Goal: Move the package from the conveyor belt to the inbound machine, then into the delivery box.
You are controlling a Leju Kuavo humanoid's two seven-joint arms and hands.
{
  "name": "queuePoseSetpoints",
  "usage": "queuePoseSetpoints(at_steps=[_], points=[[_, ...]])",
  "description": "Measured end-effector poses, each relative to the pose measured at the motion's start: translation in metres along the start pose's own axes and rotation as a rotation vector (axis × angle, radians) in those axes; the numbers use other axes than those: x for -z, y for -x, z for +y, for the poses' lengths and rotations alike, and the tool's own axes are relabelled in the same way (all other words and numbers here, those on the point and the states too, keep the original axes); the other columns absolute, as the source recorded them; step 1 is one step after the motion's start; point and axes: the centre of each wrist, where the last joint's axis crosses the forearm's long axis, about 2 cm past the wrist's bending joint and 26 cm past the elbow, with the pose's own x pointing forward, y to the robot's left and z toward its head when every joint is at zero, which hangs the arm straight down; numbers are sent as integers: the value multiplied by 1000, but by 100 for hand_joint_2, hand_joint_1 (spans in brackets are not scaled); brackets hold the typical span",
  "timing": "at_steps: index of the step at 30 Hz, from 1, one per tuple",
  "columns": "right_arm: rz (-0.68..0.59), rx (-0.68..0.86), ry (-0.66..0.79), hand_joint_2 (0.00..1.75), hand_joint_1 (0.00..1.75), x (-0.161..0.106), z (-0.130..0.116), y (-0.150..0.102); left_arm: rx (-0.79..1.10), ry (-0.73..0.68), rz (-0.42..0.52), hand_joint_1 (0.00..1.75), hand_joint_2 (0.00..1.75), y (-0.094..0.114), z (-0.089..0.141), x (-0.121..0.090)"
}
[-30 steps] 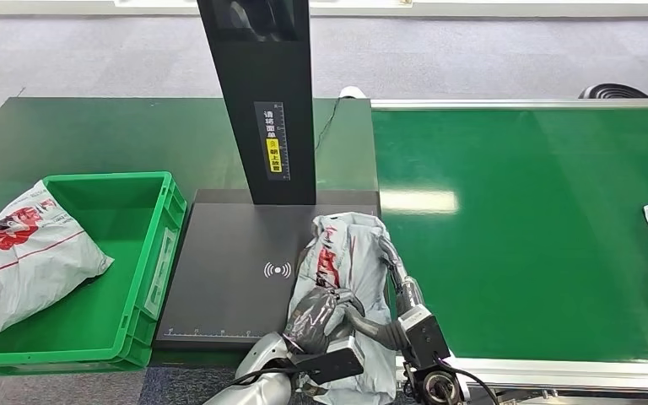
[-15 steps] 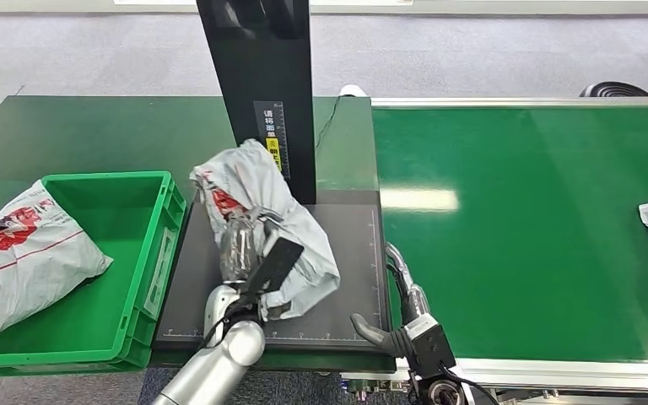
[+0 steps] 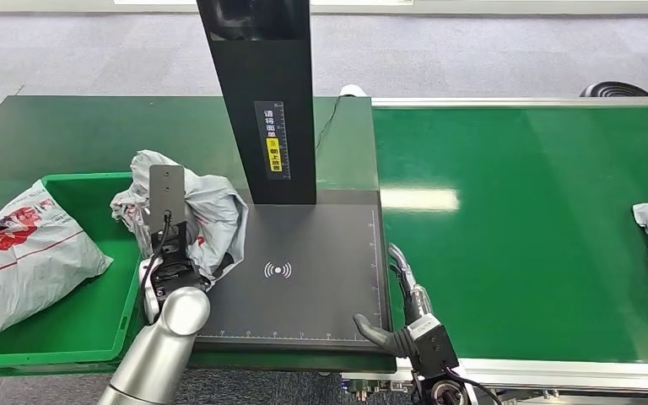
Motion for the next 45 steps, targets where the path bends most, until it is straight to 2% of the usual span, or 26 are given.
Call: queuePoseSetpoints(at_steps=[4,8,14,19,25,31,35,40,45], points=[[2,0,6,175,0,-1,-1,0,-98,-12,102,175,175,-9,21,5],[13,-2,13,175,0,-6,-2,2,-255,-39,110,175,175,-14,64,8],[24,-12,13,175,0,-9,-3,0,-435,-138,7,175,175,-28,132,-1],[31,-15,14,175,0,-10,-4,0,-504,-209,-86,175,175,-36,165,-18],[31,-16,16,175,0,-10,-4,0,-539,-231,-126,175,175,-38,181,-27],[38,-24,23,175,0,-12,-6,1,-634,-93,-125,175,175,-43,192,-31],[45,-32,25,175,0,-14,-7,1,-641,-119,-186,175,175,-49,199,-41],[43,-40,24,175,0,-13,-5,-2,-629,-142,-204,175,175,-52,196,-44],[40,-36,23,175,0,-11,-4,-3,-561,-160,-149,175,175,-48,178,-26]])
